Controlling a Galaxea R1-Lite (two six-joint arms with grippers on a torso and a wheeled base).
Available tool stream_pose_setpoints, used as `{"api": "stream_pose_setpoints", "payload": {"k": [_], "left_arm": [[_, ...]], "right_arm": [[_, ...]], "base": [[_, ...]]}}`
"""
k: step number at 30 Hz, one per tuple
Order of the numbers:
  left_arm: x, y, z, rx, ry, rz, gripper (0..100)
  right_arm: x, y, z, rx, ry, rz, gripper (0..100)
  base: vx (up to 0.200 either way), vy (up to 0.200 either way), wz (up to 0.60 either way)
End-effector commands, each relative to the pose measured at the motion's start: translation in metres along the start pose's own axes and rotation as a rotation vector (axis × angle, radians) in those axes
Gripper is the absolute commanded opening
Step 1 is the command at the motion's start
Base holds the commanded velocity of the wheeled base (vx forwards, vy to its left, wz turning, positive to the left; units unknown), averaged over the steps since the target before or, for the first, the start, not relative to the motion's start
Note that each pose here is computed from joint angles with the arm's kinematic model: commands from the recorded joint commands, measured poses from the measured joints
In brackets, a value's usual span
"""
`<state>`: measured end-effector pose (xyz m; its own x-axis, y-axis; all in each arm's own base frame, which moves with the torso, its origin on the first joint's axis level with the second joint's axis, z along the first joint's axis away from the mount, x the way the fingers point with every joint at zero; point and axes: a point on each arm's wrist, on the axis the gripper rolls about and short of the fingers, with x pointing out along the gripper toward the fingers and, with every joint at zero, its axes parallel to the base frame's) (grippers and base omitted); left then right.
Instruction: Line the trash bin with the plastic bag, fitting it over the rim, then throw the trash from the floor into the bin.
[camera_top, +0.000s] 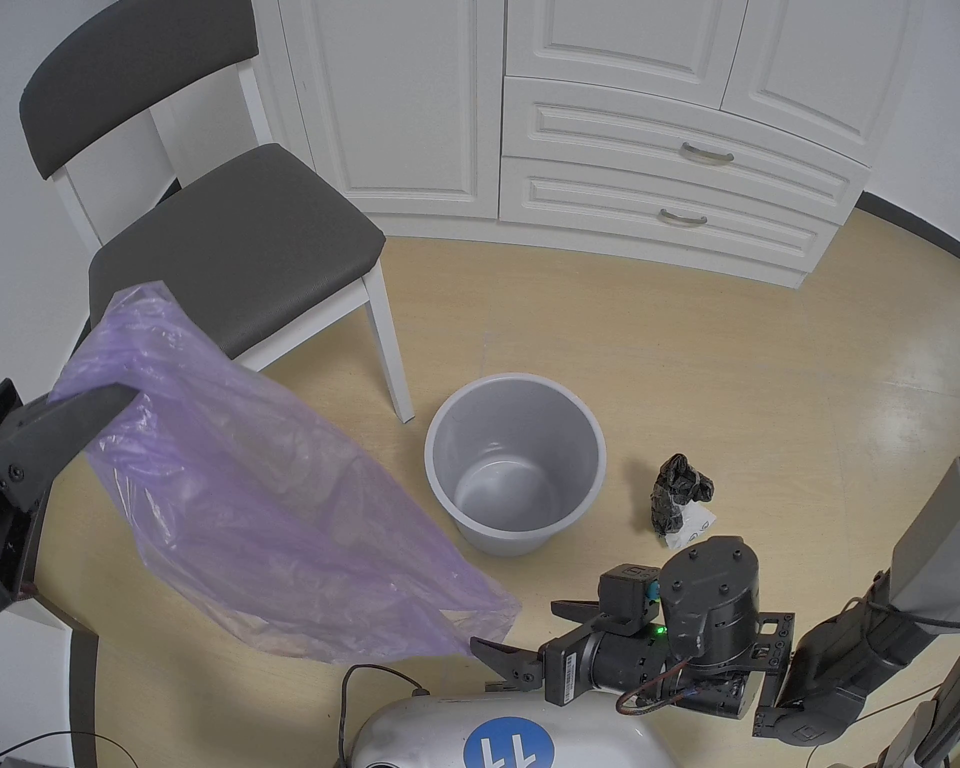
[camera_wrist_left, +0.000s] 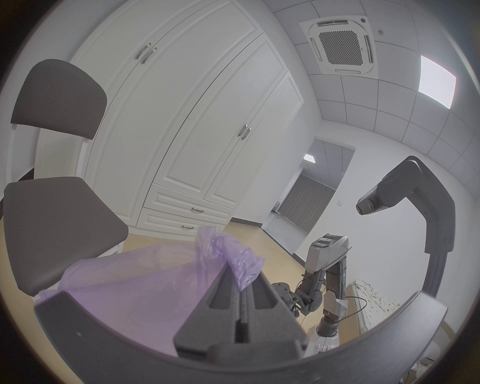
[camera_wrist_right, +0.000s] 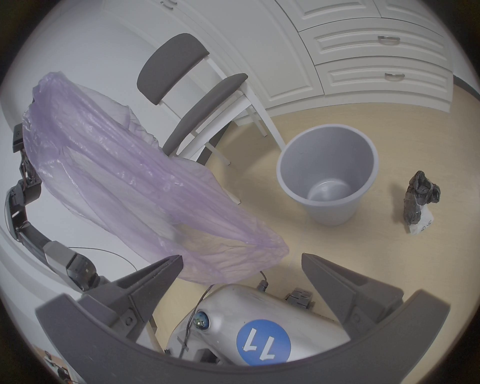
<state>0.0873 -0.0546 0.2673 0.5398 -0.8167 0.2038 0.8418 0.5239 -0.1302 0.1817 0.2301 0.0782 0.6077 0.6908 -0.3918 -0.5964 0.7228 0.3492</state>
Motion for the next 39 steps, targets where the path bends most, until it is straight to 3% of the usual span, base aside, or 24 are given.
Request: {"api": "stream_pose_setpoints", "payload": {"k": [1,10,21,27,39], "left_arm": [[0.0,0.0,0.001,0.002,-0.009,-0.001,0],[0.0,-0.001,0.003,0.016,-0.046,-0.009,0],[-0.001,-0.001,0.004,0.017,-0.049,-0.01,0],[-0.003,-0.003,0.006,0.013,-0.061,-0.013,0],[0.0,-0.001,0.005,0.004,-0.053,-0.011,0]], "right_arm": [[0.017,-0.005,-0.012,0.016,0.012,-0.022,100],[0.034,-0.009,-0.007,0.08,-0.171,0.01,100],[0.048,-0.016,-0.012,0.089,-0.181,-0.008,100],[0.06,-0.035,-0.007,0.11,-0.302,-0.02,100],[0.053,-0.022,-0.025,0.088,-0.22,0.017,100]], "base": [[0.0,0.0,0.0],[0.0,0.0,0.0],[0.0,0.0,0.0],[0.0,0.0,0.0],[0.0,0.0,0.0]]}}
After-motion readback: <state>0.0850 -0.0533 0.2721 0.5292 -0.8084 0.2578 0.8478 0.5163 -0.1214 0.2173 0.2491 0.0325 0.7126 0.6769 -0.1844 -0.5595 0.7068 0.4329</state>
